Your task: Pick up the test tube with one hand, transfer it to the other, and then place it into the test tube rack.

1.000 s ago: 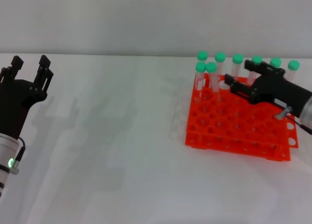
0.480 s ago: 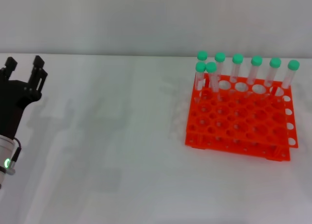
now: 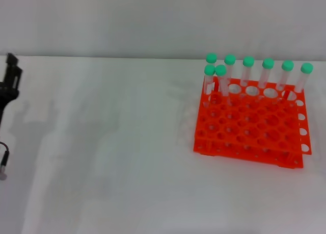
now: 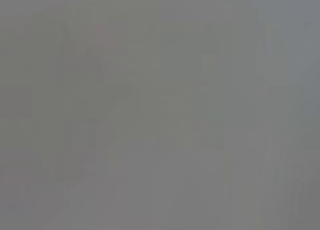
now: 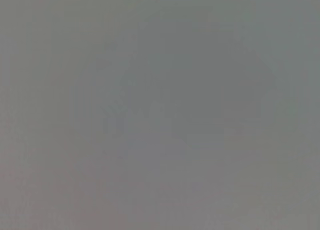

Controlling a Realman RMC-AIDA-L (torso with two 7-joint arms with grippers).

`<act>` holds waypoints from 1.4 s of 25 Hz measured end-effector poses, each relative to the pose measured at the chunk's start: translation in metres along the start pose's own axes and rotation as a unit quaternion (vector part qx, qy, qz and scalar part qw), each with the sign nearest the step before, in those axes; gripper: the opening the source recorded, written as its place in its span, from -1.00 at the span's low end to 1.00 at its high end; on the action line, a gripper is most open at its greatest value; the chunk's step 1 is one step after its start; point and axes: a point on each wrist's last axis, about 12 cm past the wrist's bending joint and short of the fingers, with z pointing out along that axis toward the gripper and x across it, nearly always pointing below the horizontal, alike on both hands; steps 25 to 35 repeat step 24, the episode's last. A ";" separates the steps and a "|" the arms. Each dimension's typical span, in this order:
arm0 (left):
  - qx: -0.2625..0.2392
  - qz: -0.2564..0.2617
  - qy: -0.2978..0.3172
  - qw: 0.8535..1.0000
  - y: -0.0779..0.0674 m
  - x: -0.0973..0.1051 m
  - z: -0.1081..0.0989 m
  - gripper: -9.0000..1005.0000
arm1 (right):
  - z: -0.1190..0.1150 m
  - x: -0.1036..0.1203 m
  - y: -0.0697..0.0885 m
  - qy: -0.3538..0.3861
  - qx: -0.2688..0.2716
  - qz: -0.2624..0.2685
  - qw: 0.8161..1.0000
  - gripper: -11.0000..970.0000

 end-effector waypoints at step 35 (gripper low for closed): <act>-0.037 -0.073 0.032 0.996 0.005 -0.004 0.055 0.33 | 0.003 0.001 -0.001 0.004 0.011 0.006 1.000 0.45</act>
